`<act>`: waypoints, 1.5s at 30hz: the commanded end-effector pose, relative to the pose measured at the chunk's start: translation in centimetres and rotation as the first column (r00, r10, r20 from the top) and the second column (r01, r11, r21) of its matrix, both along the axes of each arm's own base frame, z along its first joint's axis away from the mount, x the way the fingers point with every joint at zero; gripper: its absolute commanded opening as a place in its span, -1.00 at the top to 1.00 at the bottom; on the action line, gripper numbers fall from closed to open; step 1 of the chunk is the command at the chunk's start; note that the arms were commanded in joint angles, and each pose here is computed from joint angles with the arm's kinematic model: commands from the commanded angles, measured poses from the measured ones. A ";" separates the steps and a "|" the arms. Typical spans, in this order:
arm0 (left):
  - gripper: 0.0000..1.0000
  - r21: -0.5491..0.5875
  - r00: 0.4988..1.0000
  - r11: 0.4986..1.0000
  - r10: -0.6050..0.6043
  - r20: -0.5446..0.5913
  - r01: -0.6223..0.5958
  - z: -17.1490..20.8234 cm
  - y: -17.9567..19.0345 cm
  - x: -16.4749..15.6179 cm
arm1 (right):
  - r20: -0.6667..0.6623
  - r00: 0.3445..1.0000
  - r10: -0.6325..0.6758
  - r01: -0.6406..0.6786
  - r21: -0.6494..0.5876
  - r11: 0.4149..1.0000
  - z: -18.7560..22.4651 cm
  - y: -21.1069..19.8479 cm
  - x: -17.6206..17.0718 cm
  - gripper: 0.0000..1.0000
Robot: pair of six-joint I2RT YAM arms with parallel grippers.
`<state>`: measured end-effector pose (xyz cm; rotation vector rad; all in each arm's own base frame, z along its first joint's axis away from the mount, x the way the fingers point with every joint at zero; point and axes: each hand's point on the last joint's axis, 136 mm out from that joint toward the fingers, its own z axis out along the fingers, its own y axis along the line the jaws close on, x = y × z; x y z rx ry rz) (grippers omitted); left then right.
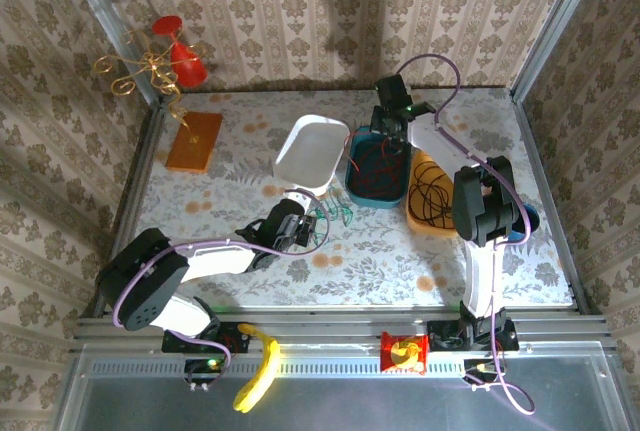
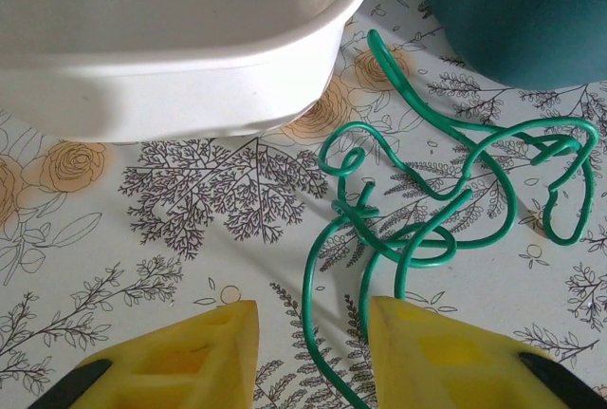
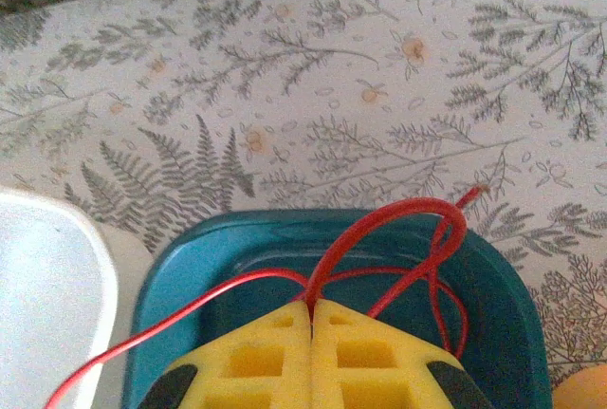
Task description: Untangle the cables
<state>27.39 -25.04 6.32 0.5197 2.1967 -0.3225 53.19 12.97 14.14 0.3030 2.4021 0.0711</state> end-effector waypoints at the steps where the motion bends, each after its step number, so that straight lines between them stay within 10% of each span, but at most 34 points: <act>1: 0.26 0.011 1.000 1.000 -0.007 -0.009 0.007 0.0 -0.5 0.1 | -0.038 0.998 -0.047 0.045 -0.050 0.998 -0.5 -1.6 -2.6 1.00; 11: 0.26 0.009 0.999 0.999 -0.034 -0.003 0.034 0.4 -1.2 0.4 | 0.004 0.993 -0.116 0.115 -0.186 0.976 0.9 -5.6 -6.1 1.00; 28: 0.26 0.006 0.999 1.000 -0.026 0.020 0.026 1.1 -1.1 0.3 | -0.247 0.947 0.204 -0.192 0.074 0.979 -7.3 3.4 -7.8 1.00; 34: 0.26 -0.008 0.999 1.000 -0.030 0.045 0.030 2.2 -1.5 0.6 | -0.127 0.972 0.198 -0.187 0.092 0.978 -3.1 3.3 -7.8 0.30; 45: 0.25 -0.027 0.996 0.999 -0.029 0.087 0.031 4.2 -1.5 0.8 | 0.031 0.990 0.135 -0.136 0.046 0.990 4.4 0.2 -11.8 0.14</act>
